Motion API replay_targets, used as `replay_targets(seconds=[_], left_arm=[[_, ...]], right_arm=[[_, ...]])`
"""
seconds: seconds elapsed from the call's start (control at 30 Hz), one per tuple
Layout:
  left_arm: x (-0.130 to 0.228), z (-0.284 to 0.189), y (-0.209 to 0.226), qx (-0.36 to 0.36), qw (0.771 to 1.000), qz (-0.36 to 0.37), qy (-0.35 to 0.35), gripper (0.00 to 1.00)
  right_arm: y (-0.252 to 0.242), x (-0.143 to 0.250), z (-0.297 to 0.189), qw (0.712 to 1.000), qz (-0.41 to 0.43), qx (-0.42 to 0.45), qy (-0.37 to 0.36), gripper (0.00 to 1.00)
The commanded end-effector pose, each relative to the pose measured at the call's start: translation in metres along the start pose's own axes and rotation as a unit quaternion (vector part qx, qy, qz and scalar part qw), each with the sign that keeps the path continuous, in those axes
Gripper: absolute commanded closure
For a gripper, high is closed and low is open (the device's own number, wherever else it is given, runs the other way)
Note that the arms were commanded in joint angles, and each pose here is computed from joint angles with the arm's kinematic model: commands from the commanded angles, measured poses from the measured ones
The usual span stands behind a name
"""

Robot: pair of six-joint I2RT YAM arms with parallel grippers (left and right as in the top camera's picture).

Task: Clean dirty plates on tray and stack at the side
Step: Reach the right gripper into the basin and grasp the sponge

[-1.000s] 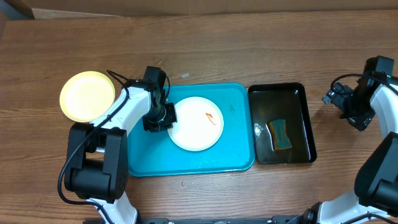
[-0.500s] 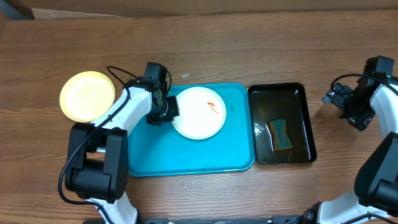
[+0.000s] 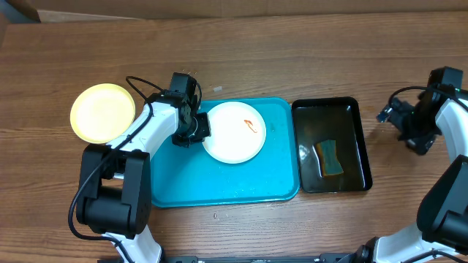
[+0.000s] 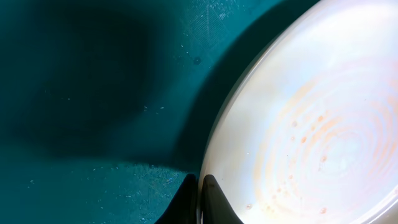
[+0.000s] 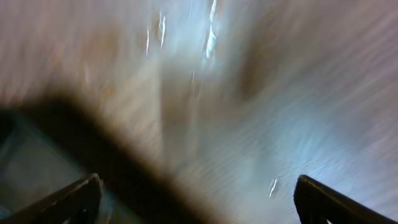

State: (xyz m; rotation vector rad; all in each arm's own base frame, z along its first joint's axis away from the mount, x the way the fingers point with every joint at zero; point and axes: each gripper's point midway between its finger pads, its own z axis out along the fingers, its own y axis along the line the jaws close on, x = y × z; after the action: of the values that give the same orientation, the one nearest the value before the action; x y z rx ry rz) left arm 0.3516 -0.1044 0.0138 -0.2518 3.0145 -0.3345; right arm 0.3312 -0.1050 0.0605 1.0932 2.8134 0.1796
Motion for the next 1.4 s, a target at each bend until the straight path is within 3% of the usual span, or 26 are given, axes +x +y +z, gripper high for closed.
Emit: replay_targets(seconds=[0.0,0.07,0.17,0.4,0.63,0.8,1.0,1.17,1.37], left_arm=[[-0.001,0.003,-0.002,-0.002,1.000,0.015,0.000,0.95],[-0.001,0.003,-0.002,-0.002,1.000,0.015,-0.001,0.95],[-0.001,0.003,-0.002,-0.002,1.000,0.015,-0.001,0.95],[-0.002,0.003,-0.003,-0.001,1.000,0.016,-0.003,0.94],[-0.003,0.003,-0.002,-0.001,1.000,0.015,-0.004,0.92],[-0.003,0.003,-0.003,-0.001,1.000,0.016,-0.004,0.89],[-0.003,0.003,-0.002,-0.001,1.000,0.015,-0.003,0.89],[-0.003,0.003,-0.002,-0.001,1.000,0.015,-0.003,0.88],[-0.003,0.003,-0.002,-0.001,1.000,0.015,-0.003,0.88]], right_arm=[[0.038,0.024,-0.006,0.992,-0.008,-0.113,0.063,0.00],[0.067,0.032,-0.024,0.974,-0.044,-0.203,0.087,0.00],[0.081,0.037,-0.049,0.964,-0.037,-0.236,0.112,0.02],[0.064,0.069,-0.057,0.981,-0.082,-0.098,0.144,0.01],[0.069,0.110,-0.040,0.973,-0.152,-0.021,0.173,0.02],[0.077,0.128,-0.026,0.964,-0.211,0.017,0.163,0.23],[0.080,0.153,0.000,0.947,-0.278,0.060,0.148,0.26],[0.063,0.152,0.019,0.952,-0.258,0.116,0.118,0.25],[0.056,0.159,0.040,0.954,-0.254,0.109,0.115,0.25]])
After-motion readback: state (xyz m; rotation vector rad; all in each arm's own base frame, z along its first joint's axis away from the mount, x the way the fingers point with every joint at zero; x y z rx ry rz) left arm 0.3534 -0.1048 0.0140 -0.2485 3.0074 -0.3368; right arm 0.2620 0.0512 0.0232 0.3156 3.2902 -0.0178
